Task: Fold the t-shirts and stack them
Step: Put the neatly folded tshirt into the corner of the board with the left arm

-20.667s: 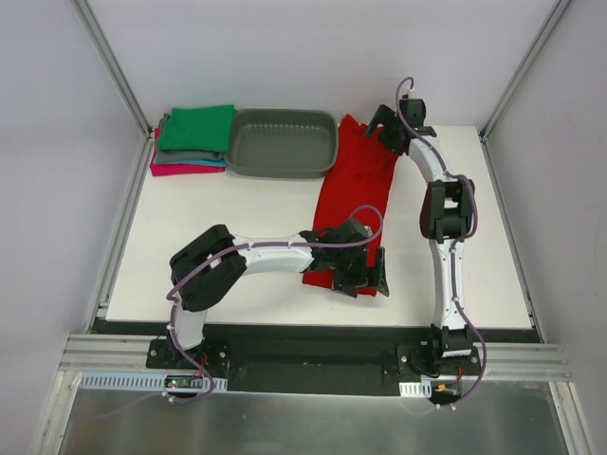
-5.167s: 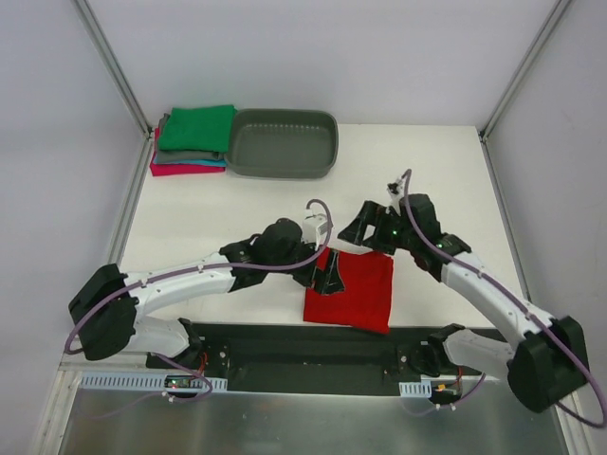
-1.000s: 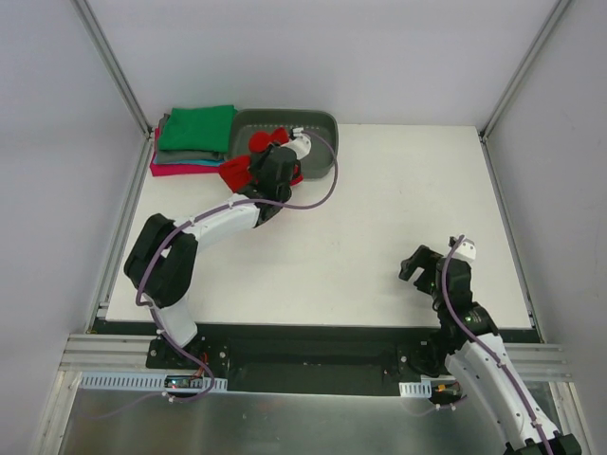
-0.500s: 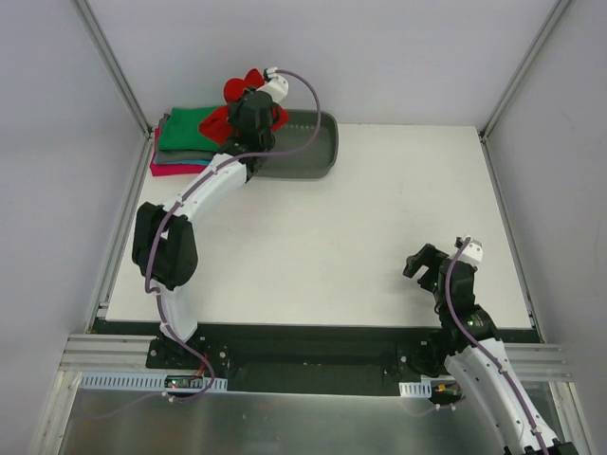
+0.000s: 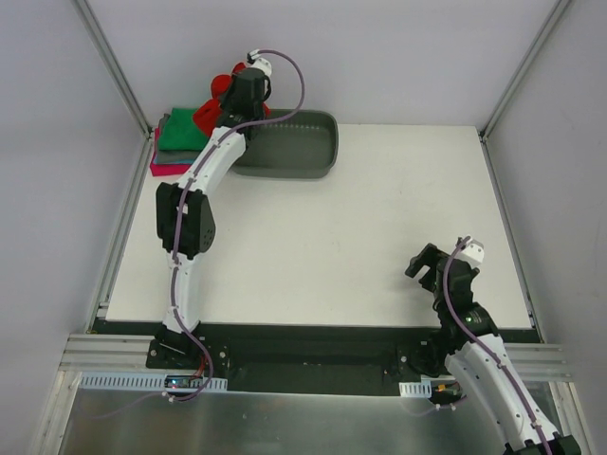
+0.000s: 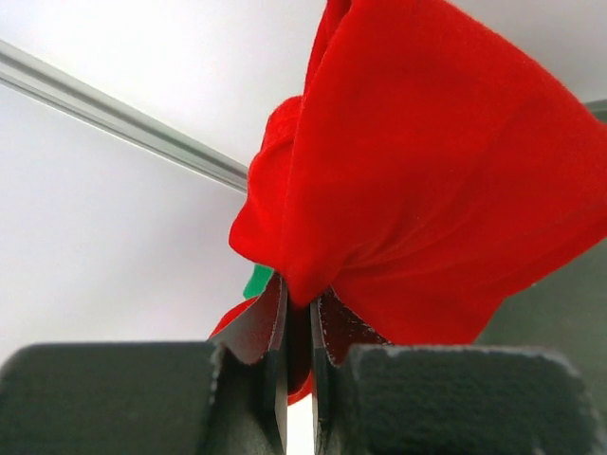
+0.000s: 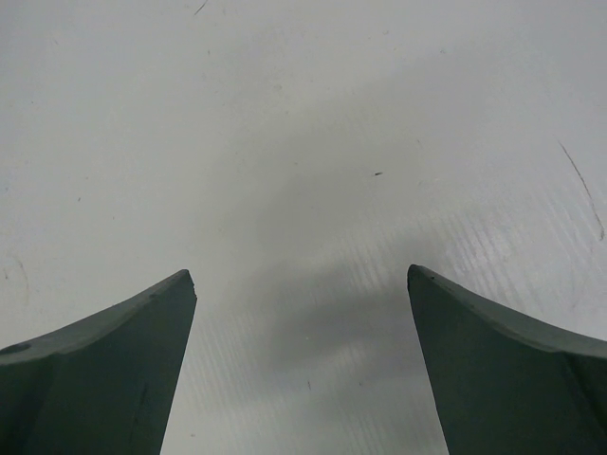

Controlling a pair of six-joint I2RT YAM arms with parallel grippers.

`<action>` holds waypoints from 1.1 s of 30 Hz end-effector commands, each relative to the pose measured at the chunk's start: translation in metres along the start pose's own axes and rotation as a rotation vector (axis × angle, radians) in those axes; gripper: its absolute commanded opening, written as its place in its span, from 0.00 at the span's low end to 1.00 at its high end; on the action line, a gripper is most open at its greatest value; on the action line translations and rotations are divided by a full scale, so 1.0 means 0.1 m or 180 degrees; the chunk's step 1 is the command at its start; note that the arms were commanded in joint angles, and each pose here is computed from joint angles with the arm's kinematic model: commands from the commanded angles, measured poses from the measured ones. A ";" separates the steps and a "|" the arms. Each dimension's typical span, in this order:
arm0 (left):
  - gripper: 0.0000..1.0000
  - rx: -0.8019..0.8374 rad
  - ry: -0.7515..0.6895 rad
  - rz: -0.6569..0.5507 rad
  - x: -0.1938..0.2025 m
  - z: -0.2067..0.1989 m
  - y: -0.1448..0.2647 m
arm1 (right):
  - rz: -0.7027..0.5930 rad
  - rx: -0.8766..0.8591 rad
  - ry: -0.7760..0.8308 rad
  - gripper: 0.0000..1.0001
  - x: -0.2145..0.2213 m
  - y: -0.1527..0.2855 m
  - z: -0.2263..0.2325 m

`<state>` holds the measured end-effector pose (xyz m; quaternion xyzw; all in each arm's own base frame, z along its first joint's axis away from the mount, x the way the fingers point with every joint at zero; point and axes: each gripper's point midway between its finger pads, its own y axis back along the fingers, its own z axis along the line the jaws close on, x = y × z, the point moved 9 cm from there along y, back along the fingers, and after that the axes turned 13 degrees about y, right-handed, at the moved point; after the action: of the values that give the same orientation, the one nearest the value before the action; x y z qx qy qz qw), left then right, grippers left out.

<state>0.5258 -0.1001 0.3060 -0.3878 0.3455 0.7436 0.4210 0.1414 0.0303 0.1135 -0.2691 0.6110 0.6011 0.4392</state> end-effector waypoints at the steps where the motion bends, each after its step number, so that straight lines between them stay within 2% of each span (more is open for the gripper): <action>1: 0.00 -0.0045 0.0409 -0.0205 -0.31 0.17 0.04 | -0.0088 0.0084 -0.0066 0.96 -0.06 -0.03 0.00; 6: 0.00 -0.0034 0.0552 -0.0221 -0.28 0.16 -0.15 | -0.0083 0.0085 -0.0066 0.96 -0.06 -0.03 0.00; 14: 0.00 -0.0135 0.0681 -0.0011 0.10 0.17 -0.61 | -0.0135 0.0189 -0.0085 0.96 -0.10 -0.02 -0.02; 20: 0.00 -0.0450 0.0840 0.0137 0.36 0.37 -0.90 | -0.0109 0.0272 -0.0081 0.96 -0.11 -0.04 -0.03; 33: 0.00 -0.0852 0.1013 0.0342 0.75 0.70 -1.22 | -0.0016 0.0350 -0.0027 0.96 -0.11 -0.08 -0.03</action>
<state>0.5869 0.0208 0.2294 -0.4803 0.3589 0.7491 0.2815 0.1427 0.0249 0.1013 -0.2373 0.6549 0.5807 0.4214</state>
